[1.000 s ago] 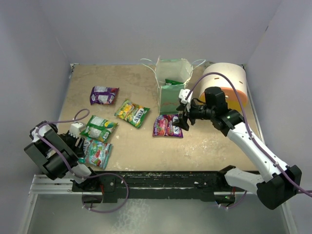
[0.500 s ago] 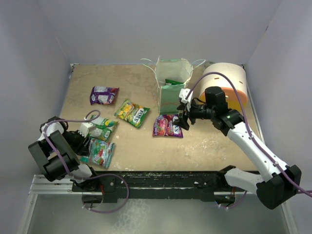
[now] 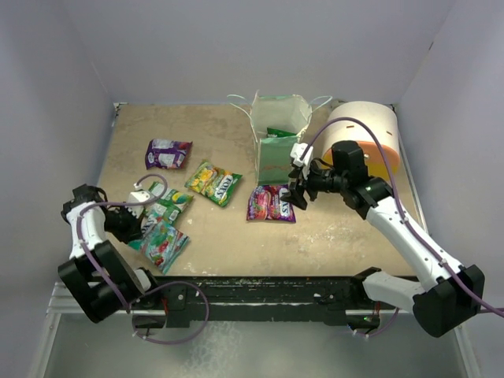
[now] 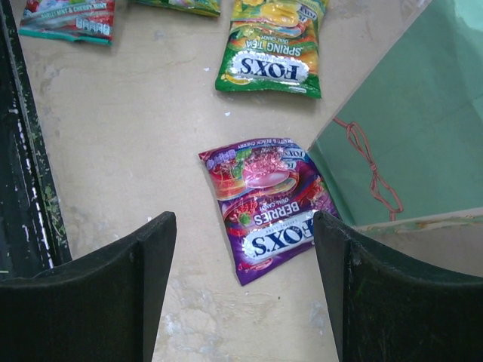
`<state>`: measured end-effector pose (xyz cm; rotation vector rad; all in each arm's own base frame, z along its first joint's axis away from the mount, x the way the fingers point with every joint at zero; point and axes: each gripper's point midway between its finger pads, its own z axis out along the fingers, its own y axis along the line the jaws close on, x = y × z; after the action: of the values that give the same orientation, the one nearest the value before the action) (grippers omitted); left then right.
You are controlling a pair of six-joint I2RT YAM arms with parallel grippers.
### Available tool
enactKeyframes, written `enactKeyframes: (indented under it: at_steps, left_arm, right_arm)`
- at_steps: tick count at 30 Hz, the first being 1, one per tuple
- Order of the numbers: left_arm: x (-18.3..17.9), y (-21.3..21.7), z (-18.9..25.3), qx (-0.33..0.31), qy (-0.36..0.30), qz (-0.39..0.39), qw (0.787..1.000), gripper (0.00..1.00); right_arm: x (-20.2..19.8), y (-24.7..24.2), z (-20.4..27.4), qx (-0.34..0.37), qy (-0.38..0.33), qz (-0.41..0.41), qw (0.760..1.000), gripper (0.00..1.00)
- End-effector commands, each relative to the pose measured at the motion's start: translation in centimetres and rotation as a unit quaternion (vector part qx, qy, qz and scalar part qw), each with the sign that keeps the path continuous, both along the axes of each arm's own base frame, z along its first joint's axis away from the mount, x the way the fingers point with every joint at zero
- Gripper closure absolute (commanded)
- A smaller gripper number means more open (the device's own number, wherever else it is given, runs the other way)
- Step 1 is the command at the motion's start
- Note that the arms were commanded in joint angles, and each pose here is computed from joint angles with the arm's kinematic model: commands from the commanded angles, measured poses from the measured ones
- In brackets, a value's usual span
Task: Place the snacks into the paper bag
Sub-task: Pick up the snack from the center of the board.
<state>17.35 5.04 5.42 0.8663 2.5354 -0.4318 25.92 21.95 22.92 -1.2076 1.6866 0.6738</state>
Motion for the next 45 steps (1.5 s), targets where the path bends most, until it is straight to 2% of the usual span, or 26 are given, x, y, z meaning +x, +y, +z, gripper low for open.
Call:
enactKeyframes:
  at_steps: [1, 8, 15, 21, 27, 34, 41, 45]
  left_arm:
    - [1.4, -1.5, 4.4, -0.001, -0.099, -0.056, 0.993, 1.00]
    - [2.0, -4.9, 11.2, -0.016, -0.234, -0.113, 0.966, 1.00]
    - [3.4, -7.4, 17.4, -0.078, -0.286, -0.111, 0.949, 1.00]
    - [4.8, -8.9, 20.5, -0.103, -0.295, -0.109, 0.944, 1.00]
    - [6.4, -10.9, 22.7, -0.109, -0.301, -0.111, 0.941, 1.00]
    - [7.9, -14.6, 23.9, -0.111, -0.302, -0.140, 0.936, 1.00]
    - [8.2, -18.6, 23.7, -0.110, -0.295, -0.174, 0.933, 1.00]
    - [7.9, -20.1, 23.4, -0.108, -0.294, -0.185, 0.932, 1.00]
  right_arm:
    - [0.2, -0.2, 0.3, 0.004, -0.018, 0.003, 1.000, 0.25]
    - [0.7, -0.4, 0.7, 0.003, -0.046, 0.005, 0.999, 0.25]
    - [-0.2, 1.8, 1.4, 0.046, -0.020, 0.066, 0.997, 0.25]
    - [1.1, 5.5, 5.3, 0.090, -0.025, 0.100, 0.991, 0.27]
    - [1.4, 10.8, 8.0, 0.118, -0.041, 0.123, 0.985, 0.22]
    - [1.7, 15.2, 9.4, 0.162, 0.009, 0.144, 0.976, 0.15]
    - [1.0, 18.1, 8.8, 0.174, 0.052, 0.161, 0.970, 0.14]
    - [0.5, 18.8, 7.5, 0.173, 0.083, 0.178, 0.965, 0.18]
